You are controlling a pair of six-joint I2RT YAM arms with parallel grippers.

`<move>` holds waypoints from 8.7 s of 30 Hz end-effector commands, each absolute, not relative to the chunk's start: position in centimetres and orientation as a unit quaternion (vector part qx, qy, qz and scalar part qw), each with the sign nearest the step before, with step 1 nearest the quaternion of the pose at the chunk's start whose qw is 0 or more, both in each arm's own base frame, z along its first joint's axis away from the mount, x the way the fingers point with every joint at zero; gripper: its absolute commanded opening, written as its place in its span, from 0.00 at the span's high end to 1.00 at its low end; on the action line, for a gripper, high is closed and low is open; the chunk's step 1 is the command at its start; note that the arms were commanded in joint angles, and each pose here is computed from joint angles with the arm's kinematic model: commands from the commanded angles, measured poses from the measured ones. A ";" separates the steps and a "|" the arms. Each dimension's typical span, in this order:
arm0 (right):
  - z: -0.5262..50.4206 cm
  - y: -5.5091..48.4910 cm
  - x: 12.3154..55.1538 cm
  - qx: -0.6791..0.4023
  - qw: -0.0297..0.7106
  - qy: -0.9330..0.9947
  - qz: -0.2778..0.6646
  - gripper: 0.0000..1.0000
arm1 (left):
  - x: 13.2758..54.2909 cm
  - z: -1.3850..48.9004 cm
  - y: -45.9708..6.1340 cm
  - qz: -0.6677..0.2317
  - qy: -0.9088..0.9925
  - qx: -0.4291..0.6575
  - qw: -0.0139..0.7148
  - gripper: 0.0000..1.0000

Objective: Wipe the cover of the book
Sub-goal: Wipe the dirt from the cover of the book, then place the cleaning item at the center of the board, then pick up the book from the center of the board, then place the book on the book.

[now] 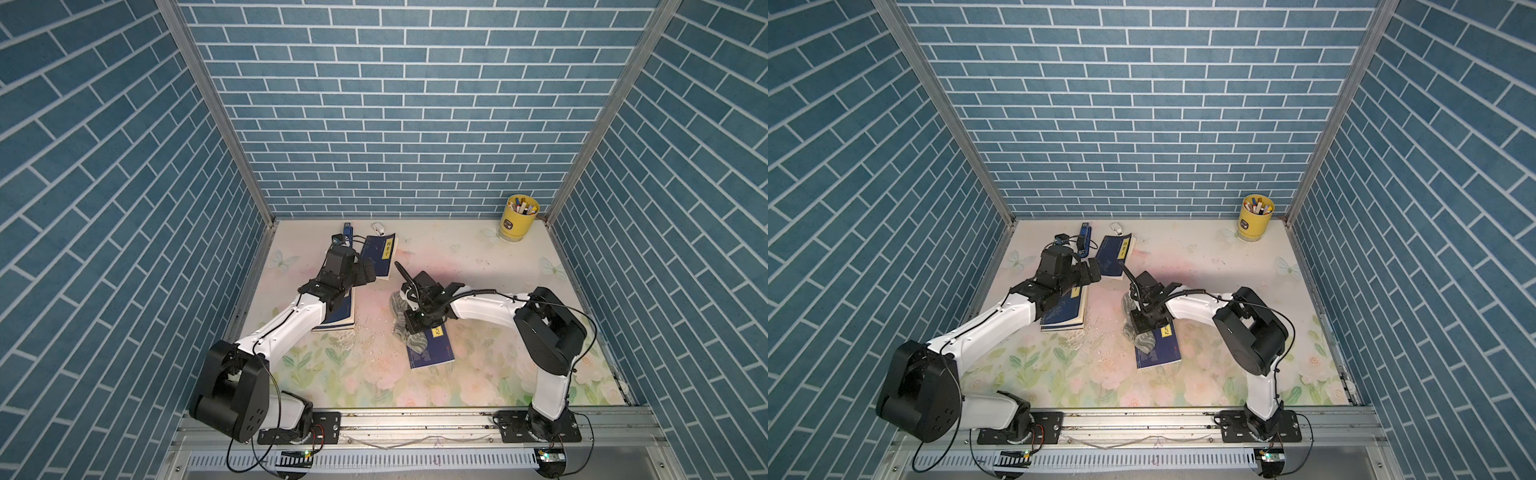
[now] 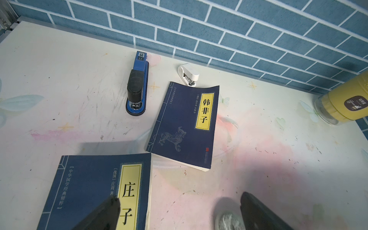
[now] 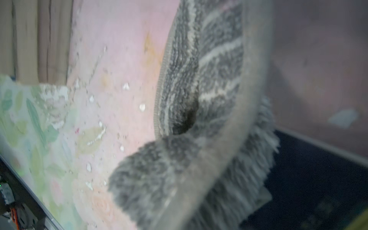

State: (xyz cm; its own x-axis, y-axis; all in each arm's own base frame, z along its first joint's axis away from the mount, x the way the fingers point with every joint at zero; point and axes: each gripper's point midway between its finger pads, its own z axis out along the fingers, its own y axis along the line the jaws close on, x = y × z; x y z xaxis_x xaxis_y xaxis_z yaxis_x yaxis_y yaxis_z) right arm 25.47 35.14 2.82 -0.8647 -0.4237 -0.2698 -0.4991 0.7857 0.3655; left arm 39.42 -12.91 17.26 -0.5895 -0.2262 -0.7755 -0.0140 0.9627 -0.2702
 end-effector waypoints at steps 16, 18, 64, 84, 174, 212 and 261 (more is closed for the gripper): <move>-2.1 26.6 10.8 -0.288 -0.058 0.950 0.105 0.99 | 40.4 16.7 -12.6 -0.110 0.888 -0.075 0.441 0.00; -2.1 25.5 10.3 -0.275 -0.053 0.955 0.100 0.98 | 40.6 16.7 -12.7 -0.110 0.887 -0.075 0.443 0.00; -2.8 24.8 24.0 -0.180 0.014 0.979 0.097 0.96 | 40.0 15.8 -12.5 -0.105 0.896 -0.071 0.426 0.00; -2.8 18.3 14.3 -0.125 -0.027 0.992 0.019 0.93 | 41.1 16.0 -13.5 -0.118 0.896 -0.061 0.425 0.00; 0.7 22.4 19.5 -0.160 0.014 0.977 0.143 0.68 | 21.2 3.8 -28.7 -0.343 0.914 0.027 0.213 0.09; 1.6 28.1 21.5 -0.136 0.030 0.963 0.229 0.81 | 25.3 6.1 -29.9 -0.459 0.866 -0.035 0.197 0.57; 9.1 30.6 30.2 -0.206 0.163 0.922 0.285 0.44 | 34.3 17.0 -4.6 -0.281 0.920 -0.110 0.252 1.00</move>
